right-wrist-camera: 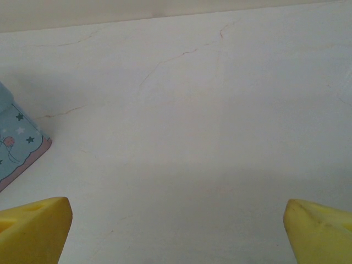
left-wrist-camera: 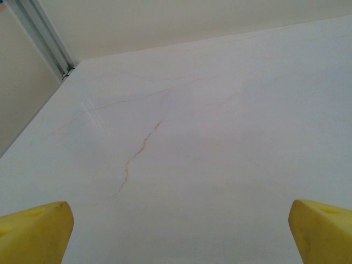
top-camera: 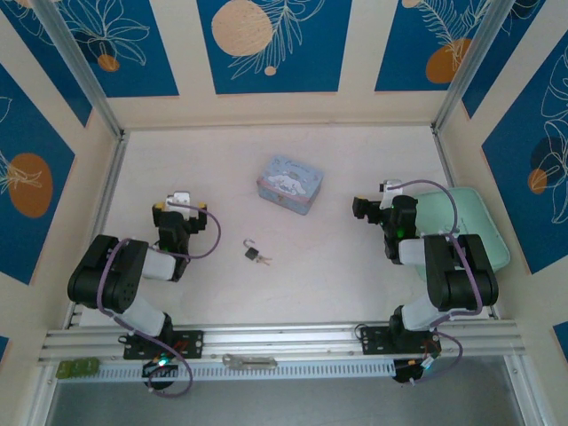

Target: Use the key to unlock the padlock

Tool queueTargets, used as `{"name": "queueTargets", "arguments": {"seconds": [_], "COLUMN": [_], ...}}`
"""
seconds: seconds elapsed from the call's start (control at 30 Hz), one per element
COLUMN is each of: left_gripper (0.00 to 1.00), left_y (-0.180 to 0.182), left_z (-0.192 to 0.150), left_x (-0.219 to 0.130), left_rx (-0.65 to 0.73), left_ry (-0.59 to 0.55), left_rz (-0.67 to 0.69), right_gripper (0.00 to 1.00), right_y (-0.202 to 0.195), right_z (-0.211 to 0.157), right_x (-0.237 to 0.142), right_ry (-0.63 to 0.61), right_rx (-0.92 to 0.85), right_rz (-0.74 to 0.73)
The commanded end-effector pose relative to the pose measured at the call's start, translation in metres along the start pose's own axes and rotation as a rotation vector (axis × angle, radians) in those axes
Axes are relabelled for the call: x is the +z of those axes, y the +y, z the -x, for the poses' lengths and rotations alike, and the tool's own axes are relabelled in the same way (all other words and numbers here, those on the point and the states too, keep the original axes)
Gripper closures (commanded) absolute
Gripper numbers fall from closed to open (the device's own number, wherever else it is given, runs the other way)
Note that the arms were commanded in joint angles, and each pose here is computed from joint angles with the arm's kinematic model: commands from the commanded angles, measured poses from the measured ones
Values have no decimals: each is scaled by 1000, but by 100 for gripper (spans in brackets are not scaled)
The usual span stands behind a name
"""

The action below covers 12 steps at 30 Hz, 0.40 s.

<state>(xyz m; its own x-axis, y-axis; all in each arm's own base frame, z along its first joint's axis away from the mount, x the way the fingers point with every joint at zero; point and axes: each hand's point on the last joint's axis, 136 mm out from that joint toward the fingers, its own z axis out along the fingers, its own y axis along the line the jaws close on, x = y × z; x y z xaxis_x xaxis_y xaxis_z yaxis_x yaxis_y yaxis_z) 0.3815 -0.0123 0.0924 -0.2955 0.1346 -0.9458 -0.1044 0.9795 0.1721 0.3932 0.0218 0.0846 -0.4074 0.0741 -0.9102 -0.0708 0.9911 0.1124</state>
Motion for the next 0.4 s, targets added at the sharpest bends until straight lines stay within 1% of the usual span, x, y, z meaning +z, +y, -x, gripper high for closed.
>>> {"name": "queueTargets", "arguments": {"seconds": [0.0, 0.37], "left_gripper": [0, 0], "left_y": [1, 0], "left_z": [9, 9], "left_x": [4, 5], "left_rx": [3, 3], "left_ry": [-28, -24], "left_rz": [-2, -3], "right_gripper": [1, 1], "right_y": [2, 3], "right_z": [11, 9], "right_x": [0, 0], "right_ry": [-34, -29], "right_rx": [2, 1], "right_rz": [11, 18]}}
